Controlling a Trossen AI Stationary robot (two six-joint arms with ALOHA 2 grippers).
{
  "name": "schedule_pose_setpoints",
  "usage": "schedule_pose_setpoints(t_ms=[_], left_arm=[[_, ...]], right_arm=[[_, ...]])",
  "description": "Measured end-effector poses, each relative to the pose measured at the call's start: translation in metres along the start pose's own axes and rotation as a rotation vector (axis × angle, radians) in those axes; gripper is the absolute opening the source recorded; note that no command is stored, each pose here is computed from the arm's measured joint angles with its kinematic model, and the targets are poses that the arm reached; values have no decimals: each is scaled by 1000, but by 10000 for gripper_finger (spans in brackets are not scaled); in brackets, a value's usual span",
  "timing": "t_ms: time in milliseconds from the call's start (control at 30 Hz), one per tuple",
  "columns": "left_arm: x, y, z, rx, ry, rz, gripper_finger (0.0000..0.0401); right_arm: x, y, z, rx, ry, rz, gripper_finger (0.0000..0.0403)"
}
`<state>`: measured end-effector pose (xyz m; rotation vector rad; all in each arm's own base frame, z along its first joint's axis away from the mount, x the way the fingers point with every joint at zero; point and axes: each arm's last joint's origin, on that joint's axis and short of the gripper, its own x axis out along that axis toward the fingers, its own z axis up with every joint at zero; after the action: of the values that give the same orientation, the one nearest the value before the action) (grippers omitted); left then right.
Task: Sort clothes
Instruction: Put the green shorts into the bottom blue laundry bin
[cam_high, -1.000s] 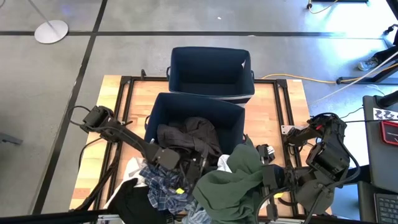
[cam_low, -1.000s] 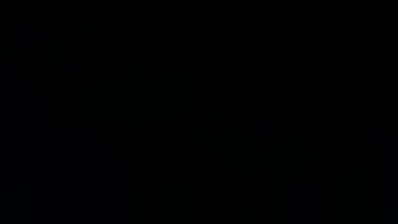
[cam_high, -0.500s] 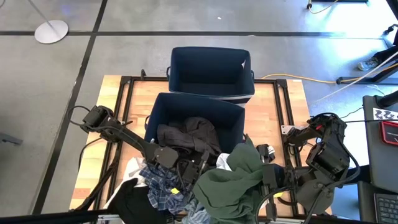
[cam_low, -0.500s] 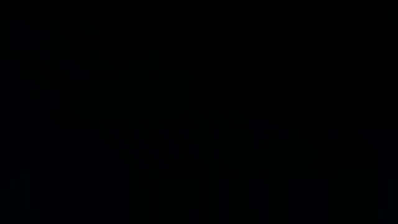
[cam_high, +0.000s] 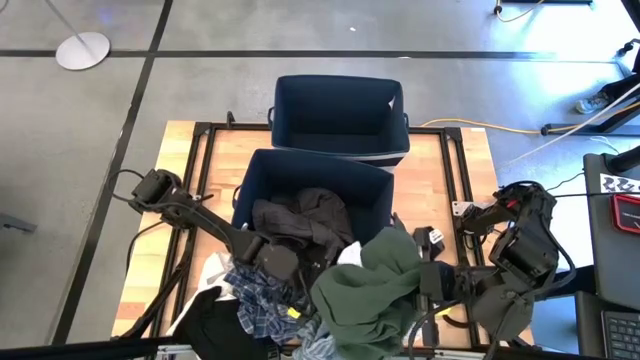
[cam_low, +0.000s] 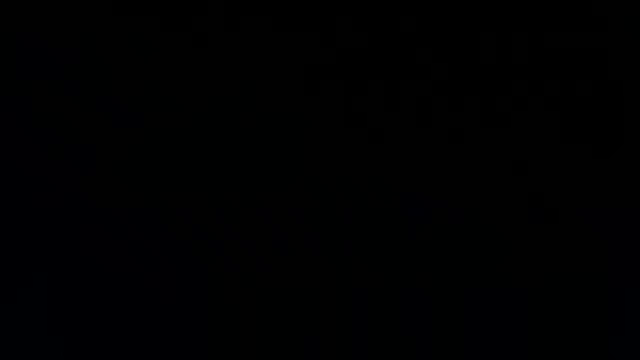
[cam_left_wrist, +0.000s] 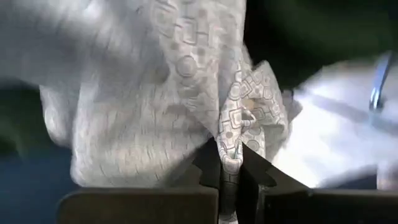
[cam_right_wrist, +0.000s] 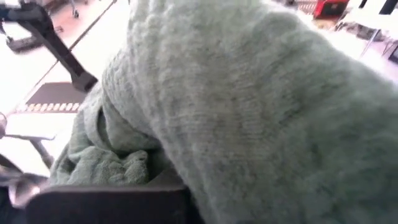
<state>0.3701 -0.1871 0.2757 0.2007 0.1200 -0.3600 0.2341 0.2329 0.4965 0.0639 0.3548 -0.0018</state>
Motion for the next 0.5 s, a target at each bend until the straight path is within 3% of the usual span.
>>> schedule_pose_setpoints(t_ms=[200, 500], left_arm=[[-6, -11, -20, 37, 247, 89, 5], [-11, -24, -30, 37, 332, 126, 5]], right_arm=[[-4, 0, 13, -43, -105, -4, 51], [-13, 0, 42, -167, -335, -163, 51]])
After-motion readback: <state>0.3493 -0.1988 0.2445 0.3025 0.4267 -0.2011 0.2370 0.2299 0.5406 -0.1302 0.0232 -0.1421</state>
